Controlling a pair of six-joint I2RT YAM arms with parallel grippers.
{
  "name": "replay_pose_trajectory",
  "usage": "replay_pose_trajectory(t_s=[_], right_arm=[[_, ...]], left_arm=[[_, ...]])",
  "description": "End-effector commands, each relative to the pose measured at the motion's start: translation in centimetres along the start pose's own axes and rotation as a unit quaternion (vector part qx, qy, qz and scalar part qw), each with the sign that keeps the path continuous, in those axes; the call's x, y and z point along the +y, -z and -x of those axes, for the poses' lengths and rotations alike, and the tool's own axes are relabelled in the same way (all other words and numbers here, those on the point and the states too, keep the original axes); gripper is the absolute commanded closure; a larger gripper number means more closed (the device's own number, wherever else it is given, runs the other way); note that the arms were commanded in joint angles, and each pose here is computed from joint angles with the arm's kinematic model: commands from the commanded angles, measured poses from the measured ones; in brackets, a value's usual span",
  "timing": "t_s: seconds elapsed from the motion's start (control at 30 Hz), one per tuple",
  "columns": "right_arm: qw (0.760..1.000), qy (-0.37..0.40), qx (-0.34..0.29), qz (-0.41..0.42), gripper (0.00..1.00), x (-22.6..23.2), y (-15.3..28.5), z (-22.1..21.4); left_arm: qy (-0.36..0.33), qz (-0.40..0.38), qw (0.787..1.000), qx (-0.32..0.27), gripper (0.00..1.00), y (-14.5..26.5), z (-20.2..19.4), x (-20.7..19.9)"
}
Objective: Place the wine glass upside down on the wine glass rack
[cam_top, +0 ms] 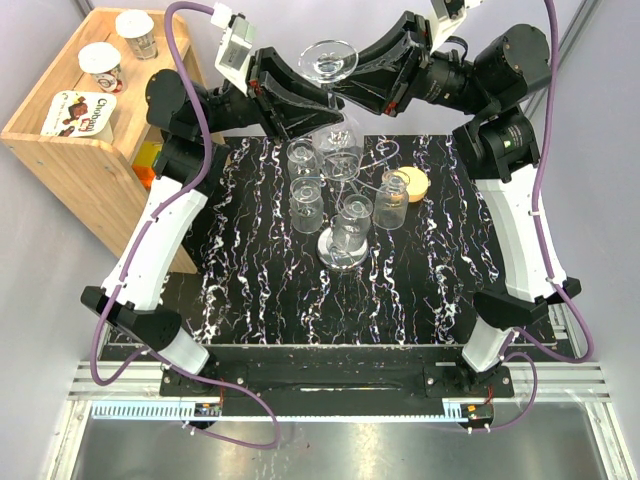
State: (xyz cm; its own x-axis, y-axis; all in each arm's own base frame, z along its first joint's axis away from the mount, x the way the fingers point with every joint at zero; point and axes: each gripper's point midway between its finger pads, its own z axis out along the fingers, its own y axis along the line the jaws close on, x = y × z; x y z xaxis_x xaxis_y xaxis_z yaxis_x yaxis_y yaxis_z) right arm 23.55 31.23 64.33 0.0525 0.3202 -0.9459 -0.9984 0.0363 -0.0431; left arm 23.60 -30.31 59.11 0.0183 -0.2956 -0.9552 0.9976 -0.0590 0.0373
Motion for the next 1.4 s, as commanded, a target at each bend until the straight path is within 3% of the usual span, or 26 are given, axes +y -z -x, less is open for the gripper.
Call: replay_pose_trajectory(t_s=[0.0,0.43,0.67,0.83,0.93,1.2,1.37], right_arm=[[0.997,0.066,-0.049,0.0,1.0,2.5,0.7,4.5],[0.997,0.063,-0.038,-0.017,0.54,2.1,1.0,4.1],[0.998,0.059,-0.031,-0.019,0.48,1.9,1.0,3.6],[0.997,0.067,-0.014,-0.034,0.38,1.5,1.4,2.8],[0.997,0.069,0.003,-0.046,0.25,1.0,1.7,1.8],[0.993,0.081,0.026,-0.08,0.22,-0.2,2.3,0.6],[0.975,0.121,0.07,-0.173,0.21,-3.7,4.2,-1.3]], left_arm=[[0.001,-0.014,1.0,0.012,1.0,0.3,-0.3,-0.5],[-0.007,-0.006,1.0,0.01,1.0,0.8,0.6,-0.5],[-0.012,-0.002,1.0,0.008,1.0,0.8,1.0,-0.3],[-0.017,0.005,1.0,0.005,1.0,1.5,1.7,0.0],[-0.021,0.01,1.0,0.0,1.0,2.1,2.4,0.1],[-0.032,0.02,0.999,-0.001,1.0,3.1,3.1,0.4],[-0.043,0.045,0.998,-0.003,1.0,4.7,3.8,1.5]])
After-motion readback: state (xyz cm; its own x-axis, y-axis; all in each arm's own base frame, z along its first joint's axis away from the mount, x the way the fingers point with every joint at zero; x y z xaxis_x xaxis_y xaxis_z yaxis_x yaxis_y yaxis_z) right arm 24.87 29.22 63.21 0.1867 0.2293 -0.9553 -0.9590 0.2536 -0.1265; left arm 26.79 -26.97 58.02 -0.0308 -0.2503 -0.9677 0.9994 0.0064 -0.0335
